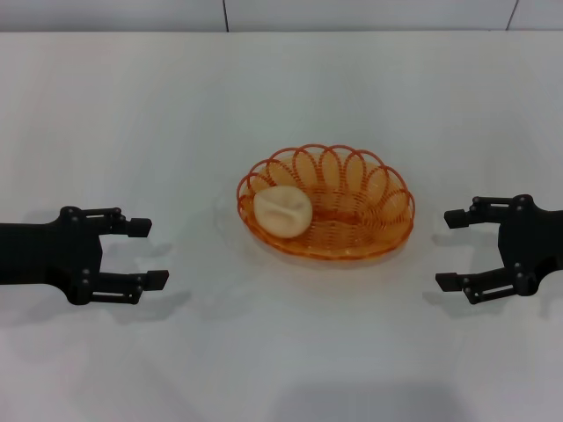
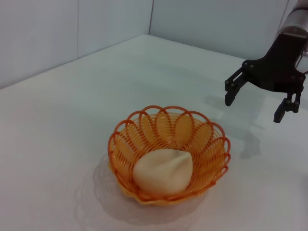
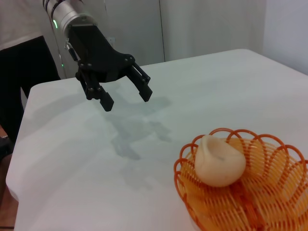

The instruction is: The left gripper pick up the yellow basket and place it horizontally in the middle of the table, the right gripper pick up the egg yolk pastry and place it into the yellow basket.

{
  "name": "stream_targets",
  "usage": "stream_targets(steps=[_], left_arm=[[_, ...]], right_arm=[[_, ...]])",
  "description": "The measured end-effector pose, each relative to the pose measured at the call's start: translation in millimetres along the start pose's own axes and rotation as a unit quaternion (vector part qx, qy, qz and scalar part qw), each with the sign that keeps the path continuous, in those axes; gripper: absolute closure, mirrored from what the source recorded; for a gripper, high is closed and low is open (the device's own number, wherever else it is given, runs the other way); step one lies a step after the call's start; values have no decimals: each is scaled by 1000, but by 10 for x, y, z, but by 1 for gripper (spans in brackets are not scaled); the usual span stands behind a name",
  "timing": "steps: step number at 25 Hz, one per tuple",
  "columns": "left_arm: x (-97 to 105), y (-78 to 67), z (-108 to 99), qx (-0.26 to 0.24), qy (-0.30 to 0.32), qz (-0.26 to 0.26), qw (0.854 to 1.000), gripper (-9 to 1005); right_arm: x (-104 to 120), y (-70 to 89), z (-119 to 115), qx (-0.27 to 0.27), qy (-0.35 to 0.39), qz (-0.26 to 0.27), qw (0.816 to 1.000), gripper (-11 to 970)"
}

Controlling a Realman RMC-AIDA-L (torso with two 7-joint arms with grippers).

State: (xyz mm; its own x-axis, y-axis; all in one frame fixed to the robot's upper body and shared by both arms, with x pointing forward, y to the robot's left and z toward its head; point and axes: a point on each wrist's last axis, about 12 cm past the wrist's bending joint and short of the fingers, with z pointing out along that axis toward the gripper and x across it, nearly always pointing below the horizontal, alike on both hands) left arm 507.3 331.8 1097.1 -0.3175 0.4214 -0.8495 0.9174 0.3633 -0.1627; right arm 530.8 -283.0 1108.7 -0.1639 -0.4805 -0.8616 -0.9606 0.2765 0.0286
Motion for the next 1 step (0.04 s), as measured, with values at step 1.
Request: stream_targets(steps=[1], left_arm=[[0, 0, 1, 0, 0, 0, 1000, 197]], right_arm=[[0, -1, 0, 0, 0, 0, 1000, 73]])
